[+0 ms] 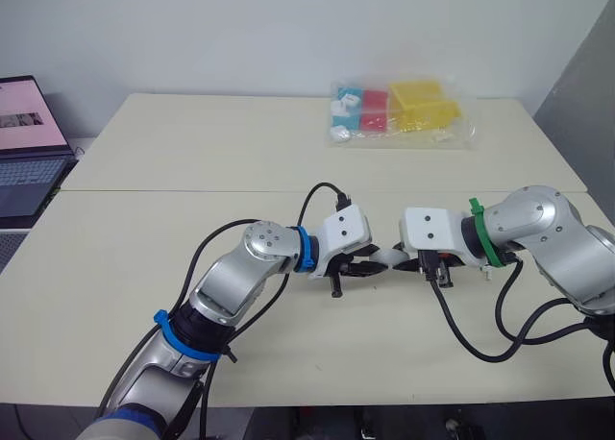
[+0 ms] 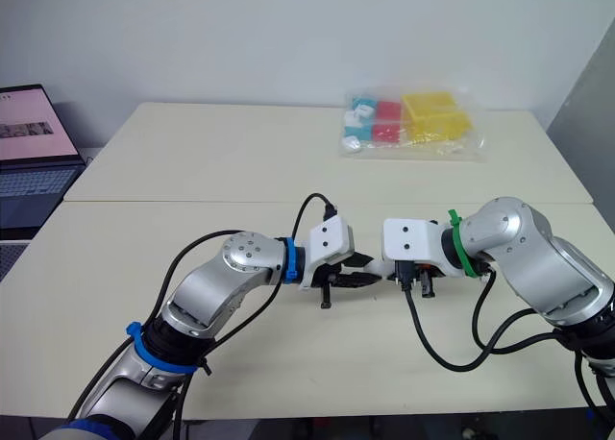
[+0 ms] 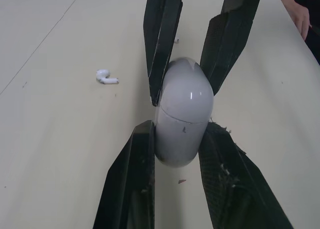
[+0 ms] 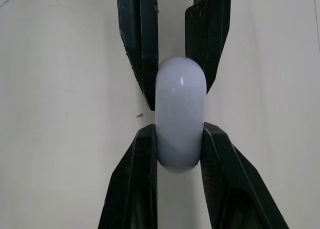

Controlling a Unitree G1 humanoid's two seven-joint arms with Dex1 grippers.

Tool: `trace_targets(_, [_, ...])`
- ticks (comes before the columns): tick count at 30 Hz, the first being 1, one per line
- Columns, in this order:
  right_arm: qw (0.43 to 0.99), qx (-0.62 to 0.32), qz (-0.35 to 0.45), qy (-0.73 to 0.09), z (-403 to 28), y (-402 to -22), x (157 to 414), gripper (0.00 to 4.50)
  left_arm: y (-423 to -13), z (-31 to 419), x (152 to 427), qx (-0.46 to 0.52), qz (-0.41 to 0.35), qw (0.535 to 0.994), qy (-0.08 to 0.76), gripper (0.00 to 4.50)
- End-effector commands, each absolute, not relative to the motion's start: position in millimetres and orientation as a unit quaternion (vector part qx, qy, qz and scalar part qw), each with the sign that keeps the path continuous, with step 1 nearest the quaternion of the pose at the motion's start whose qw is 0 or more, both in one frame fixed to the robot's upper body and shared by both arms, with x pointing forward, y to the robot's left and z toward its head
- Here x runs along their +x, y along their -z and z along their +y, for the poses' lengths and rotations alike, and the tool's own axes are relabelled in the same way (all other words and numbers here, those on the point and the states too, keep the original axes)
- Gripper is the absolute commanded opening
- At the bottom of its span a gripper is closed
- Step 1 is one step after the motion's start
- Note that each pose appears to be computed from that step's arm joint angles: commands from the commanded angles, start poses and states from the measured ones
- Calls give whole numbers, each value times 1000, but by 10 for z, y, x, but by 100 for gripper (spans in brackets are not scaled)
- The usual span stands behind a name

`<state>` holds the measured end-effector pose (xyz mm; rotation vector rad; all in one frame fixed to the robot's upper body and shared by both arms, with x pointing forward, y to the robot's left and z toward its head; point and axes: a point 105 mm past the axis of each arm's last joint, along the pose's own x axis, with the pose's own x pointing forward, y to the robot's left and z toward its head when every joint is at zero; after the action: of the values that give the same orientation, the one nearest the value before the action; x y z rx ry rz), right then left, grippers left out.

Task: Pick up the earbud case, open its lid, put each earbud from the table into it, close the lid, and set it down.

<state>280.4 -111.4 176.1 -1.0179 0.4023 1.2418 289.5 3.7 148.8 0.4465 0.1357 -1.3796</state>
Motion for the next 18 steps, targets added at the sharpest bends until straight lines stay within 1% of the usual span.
trace_targets(1, [672, -463, 151, -558, -1069, -1858, 2768, 148, -1602, 3, 2896, 207, 32, 747, 630, 85])
trace_targets(2, [666, -469, 155, -559, -1099, -1844, 2757, 177, -1594, 3, 2897, 208, 32, 747, 630, 85])
trace_targets(4, [659, -476, 162, -559, -1149, -1828, 2741, 249, -1583, 6, 2899, 209, 32, 748, 630, 78])
trace_targets(8, [676, -480, 153, -538, -1200, -1909, 2803, 395, -1538, 43, 2936, 210, 32, 754, 621, 78])
trace_targets(9, [680, -476, 153, -537, -1227, -1944, 2796, 426, -1527, 56, 2949, 208, 31, 757, 619, 78])
trace_targets(12, [682, -472, 155, -536, -1298, -2005, 2765, 430, -1503, 82, 2969, 203, 30, 763, 614, 78])
trace_targets(14, [683, -476, 154, -532, -1425, -2105, 2713, 430, -1461, 138, 2999, 177, 32, 776, 605, 78])
trace_targets(18, [700, -470, 108, -527, -1501, -2302, 2664, 430, -1426, 208, 2956, 121, -12, 785, 608, 78])
